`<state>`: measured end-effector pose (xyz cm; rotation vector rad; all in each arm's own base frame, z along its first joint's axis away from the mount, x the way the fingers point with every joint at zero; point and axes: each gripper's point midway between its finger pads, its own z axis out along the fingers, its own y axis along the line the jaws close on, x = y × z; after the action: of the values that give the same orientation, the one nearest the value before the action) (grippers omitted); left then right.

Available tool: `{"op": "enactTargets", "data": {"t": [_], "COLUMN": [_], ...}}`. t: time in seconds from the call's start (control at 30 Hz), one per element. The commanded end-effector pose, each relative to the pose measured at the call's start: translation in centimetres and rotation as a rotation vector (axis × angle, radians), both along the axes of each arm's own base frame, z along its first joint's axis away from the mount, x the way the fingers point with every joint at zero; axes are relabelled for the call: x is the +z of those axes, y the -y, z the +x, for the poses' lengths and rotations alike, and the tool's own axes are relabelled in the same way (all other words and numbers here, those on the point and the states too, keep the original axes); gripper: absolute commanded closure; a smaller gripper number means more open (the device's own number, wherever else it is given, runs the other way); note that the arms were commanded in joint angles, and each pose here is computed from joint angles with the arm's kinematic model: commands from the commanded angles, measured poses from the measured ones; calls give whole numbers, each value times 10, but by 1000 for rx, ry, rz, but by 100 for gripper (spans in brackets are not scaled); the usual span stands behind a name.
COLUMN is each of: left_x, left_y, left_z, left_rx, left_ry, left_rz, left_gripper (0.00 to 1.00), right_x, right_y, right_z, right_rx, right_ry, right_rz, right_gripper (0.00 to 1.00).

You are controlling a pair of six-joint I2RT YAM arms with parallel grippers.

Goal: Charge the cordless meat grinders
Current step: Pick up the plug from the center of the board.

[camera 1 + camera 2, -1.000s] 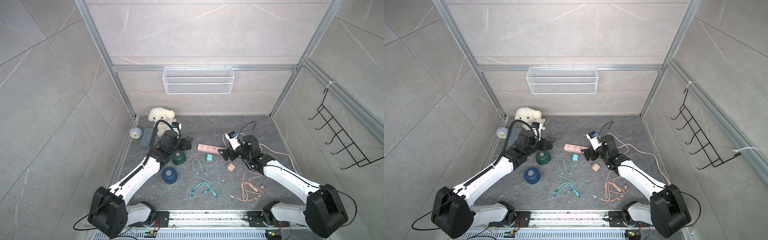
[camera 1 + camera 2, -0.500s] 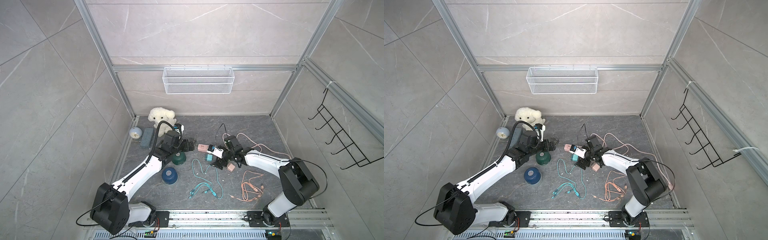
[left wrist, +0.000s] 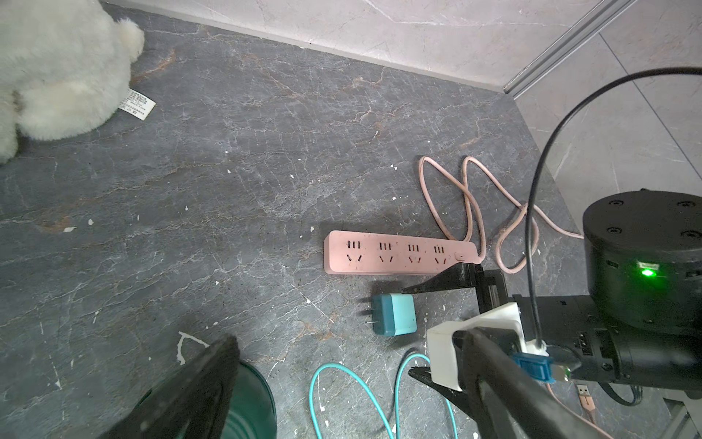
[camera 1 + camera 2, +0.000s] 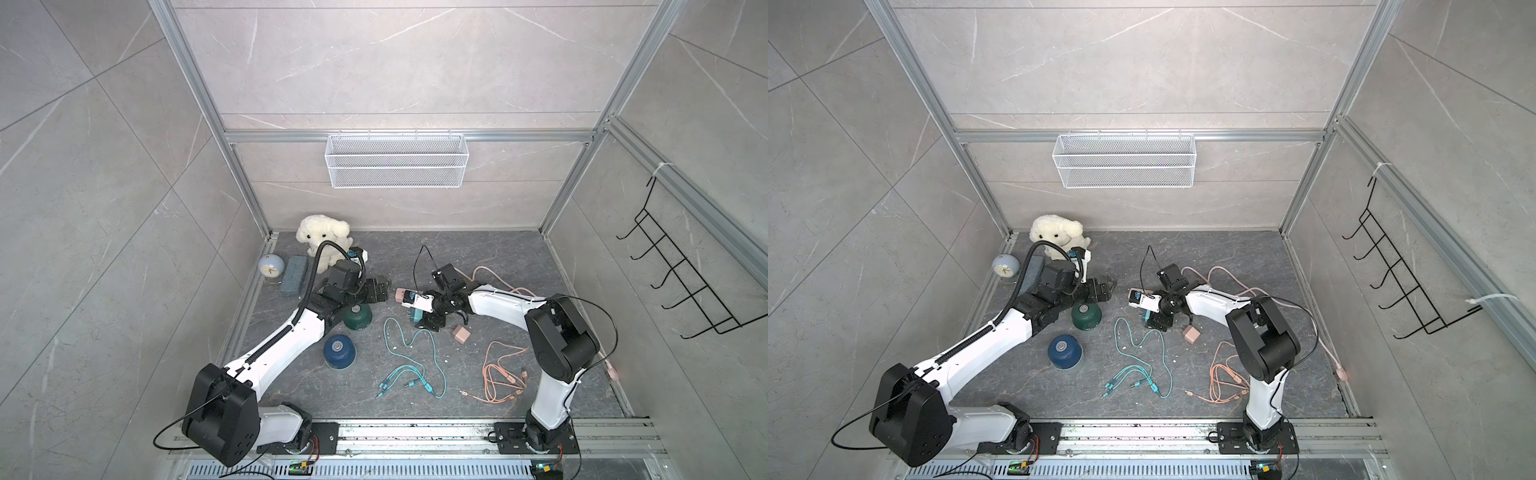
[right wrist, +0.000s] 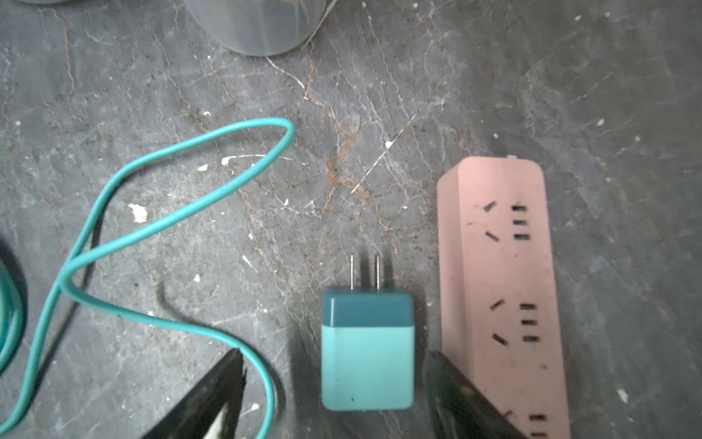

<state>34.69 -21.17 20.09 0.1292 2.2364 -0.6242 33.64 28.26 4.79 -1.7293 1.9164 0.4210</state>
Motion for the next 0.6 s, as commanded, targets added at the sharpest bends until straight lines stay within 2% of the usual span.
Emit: {"op": "enactTargets", "data": {"t": [0.0,0.3,0.57], "left_x": [16,13,12], "left_y": [0,-1,-3], "left_z": [6,6,4], "left_rx": [1,7,14], "left_ry": [42,33,32], "left_rz": [14,18,20], "left_gripper": [6,6,6], "right_x": [-10,-22,-17], "right_y": [1,3,1], "right_z": [-4,6,11], "right_rx": [22,-2,-22], "right_ry": [-34,-32,-1], "right_rz": [-42,-84,-64], "right_gripper": [26,36,36]}}
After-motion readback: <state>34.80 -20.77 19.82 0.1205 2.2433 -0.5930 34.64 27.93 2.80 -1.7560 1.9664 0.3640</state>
